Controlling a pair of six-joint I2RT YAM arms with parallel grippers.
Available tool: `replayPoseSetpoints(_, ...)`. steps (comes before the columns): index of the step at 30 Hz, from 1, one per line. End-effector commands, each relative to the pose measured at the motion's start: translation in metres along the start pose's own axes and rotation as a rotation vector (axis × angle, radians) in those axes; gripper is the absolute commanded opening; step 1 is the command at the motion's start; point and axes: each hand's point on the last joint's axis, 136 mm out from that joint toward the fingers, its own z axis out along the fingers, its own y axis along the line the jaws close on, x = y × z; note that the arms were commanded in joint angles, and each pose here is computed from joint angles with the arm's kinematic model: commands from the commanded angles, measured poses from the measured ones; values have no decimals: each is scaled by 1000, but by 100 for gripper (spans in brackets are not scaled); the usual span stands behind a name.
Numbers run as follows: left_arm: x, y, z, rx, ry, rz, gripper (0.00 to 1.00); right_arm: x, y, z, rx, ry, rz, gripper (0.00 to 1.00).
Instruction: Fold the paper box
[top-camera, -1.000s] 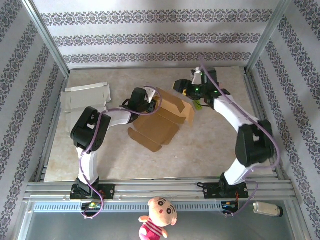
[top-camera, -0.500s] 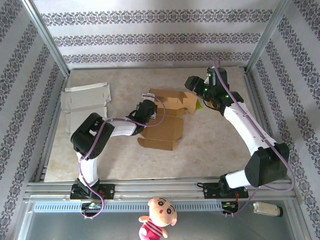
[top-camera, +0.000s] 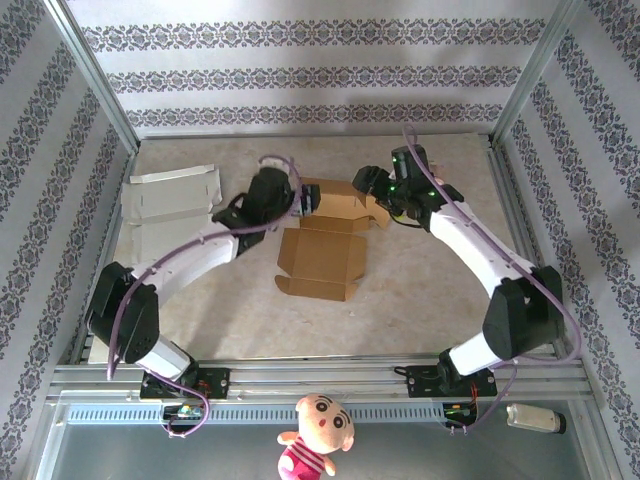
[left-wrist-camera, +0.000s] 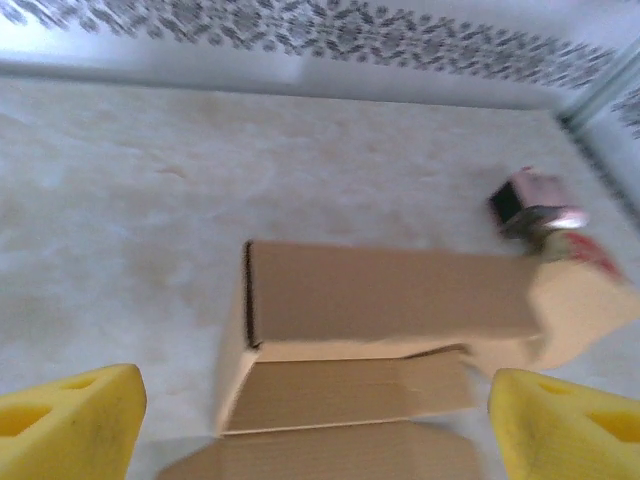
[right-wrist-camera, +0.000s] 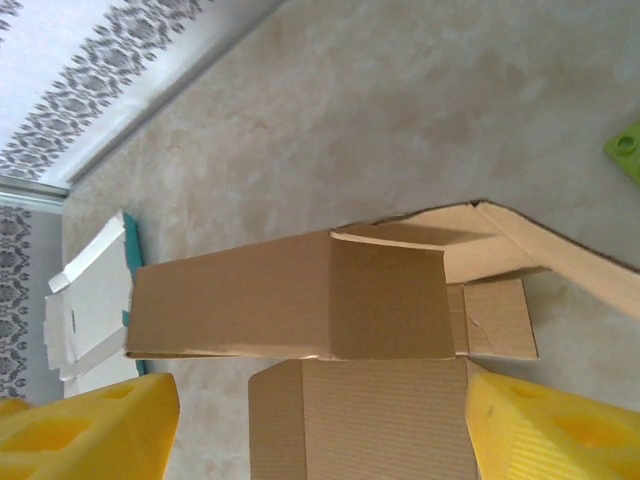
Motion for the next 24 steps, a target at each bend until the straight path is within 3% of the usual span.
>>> replayPoseSetpoints(1,34,17,11,84,310,-272,89,2,12,14,-49,24,77,75)
replayPoseSetpoints(3,22,21,24,137,320,-328,91,5,10,23,-51,42,71,74)
replayPoseSetpoints(7,8,23,42,134,291,-288,92,10,4,39,-34,70,50,72)
replayPoseSetpoints(13,16,16,71,198,336,-326,86,16,4,57,-71,110,63,66)
replayPoseSetpoints(20,23,15,82,250,296,-363,67,18,15,67,-136,136,46,48)
replayPoseSetpoints(24,35,16,78,238,330,-367,61,18,19,71,-158,145,48,47)
